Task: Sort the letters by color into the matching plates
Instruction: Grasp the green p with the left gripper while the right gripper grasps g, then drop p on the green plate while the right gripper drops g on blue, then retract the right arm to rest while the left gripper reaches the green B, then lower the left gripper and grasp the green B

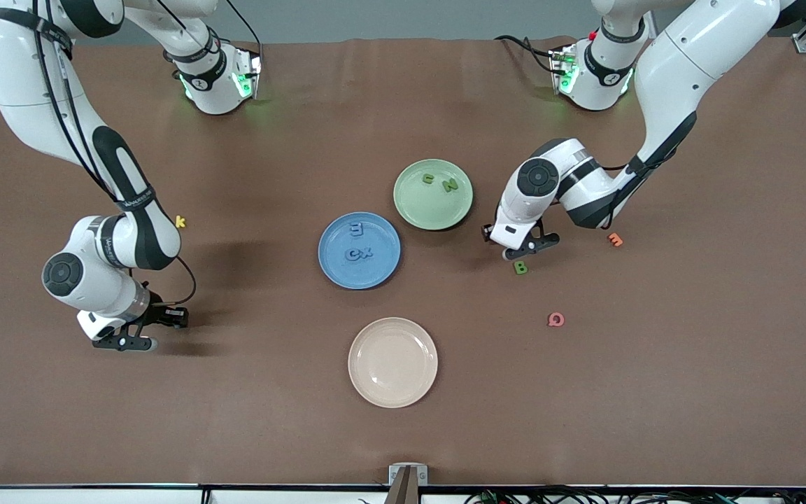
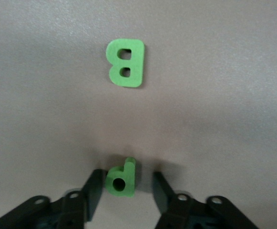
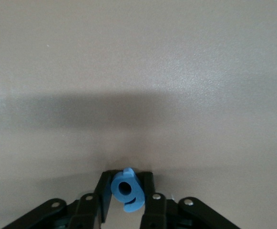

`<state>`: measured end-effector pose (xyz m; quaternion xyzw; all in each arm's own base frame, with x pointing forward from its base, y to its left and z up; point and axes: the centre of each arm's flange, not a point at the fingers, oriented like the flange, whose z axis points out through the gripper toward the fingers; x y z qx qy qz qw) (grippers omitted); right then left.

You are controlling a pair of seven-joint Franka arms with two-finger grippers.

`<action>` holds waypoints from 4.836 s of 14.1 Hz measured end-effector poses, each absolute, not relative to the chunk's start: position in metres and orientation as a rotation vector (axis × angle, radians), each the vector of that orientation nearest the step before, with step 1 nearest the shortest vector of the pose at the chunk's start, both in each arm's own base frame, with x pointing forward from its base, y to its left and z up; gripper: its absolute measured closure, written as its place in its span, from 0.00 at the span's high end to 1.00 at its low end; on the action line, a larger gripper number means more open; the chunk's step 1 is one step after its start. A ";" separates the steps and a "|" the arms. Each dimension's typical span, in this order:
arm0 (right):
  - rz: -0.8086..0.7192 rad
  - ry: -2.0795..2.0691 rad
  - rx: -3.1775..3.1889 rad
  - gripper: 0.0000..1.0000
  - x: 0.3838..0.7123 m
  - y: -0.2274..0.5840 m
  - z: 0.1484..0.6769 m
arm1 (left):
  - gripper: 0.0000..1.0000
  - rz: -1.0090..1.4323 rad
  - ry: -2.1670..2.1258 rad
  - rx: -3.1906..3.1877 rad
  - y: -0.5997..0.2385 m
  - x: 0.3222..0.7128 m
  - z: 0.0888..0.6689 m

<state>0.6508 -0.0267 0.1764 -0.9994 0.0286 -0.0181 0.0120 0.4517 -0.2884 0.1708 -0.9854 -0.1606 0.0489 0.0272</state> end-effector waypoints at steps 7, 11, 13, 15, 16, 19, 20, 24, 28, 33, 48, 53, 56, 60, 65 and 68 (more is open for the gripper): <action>0.078 0.219 -3.095 0.31 0.650 0.004 0.192 | 0.30 0.141 -0.516 -3.038 -0.286 0.455 0.174; 0.131 0.519 -3.068 0.31 0.626 0.159 0.264 | 0.29 0.123 -0.536 -3.047 -0.289 0.460 0.180; 0.125 0.642 -3.056 0.31 0.589 0.259 0.276 | 0.29 0.106 -0.556 -3.063 -0.304 0.456 0.191; 0.121 0.742 -3.043 0.31 0.549 0.332 0.273 | 0.29 0.097 -0.590 -3.090 -0.326 0.448 0.209; 0.119 0.782 -3.037 0.31 0.533 0.355 0.270 | 0.29 0.103 -0.604 -3.101 -0.336 0.445 0.220; 0.111 0.874 -3.016 0.31 0.500 0.400 0.267 | 0.29 0.146 -0.611 -3.100 -0.366 0.432 0.251; 0.112 0.887 -3.015 0.37 0.494 0.407 0.266 | 0.29 0.166 -0.611 -3.107 -0.377 0.427 0.258; 0.112 0.905 -3.016 0.74 0.489 0.411 0.264 | 0.29 0.204 -0.641 -3.116 -0.421 0.398 0.266; 0.124 0.789 -3.073 1.00 0.512 0.380 0.269 | 0.29 0.238 -0.677 -3.085 -0.445 0.385 0.247; 0.263 0.432 -3.168 1.00 0.582 0.226 0.341 | 0.28 0.246 -0.678 -3.051 -0.462 0.377 0.223; 0.436 0.207 -3.155 1.00 0.579 -0.008 0.558 | 0.96 0.164 -0.614 -3.119 -0.413 0.452 0.245; 0.359 0.212 -3.162 1.00 0.593 -0.010 0.575 | 0.97 0.084 -0.579 -3.122 -0.350 0.504 0.254; 0.405 0.213 -3.158 1.00 0.591 -0.008 0.573 | 0.97 0.016 -0.566 -3.095 -0.323 0.519 0.250; 0.409 0.194 -3.153 1.00 0.584 0.000 0.579 | 0.96 -0.032 -0.541 -3.065 -0.292 0.534 0.238; 0.314 0.179 -3.105 1.00 0.560 0.010 0.616 | 0.96 -0.015 -0.517 -3.060 -0.280 0.537 0.213; 0.263 0.178 -3.103 1.00 0.549 0.011 0.634 | 0.96 -0.010 -0.507 -3.069 -0.275 0.533 0.201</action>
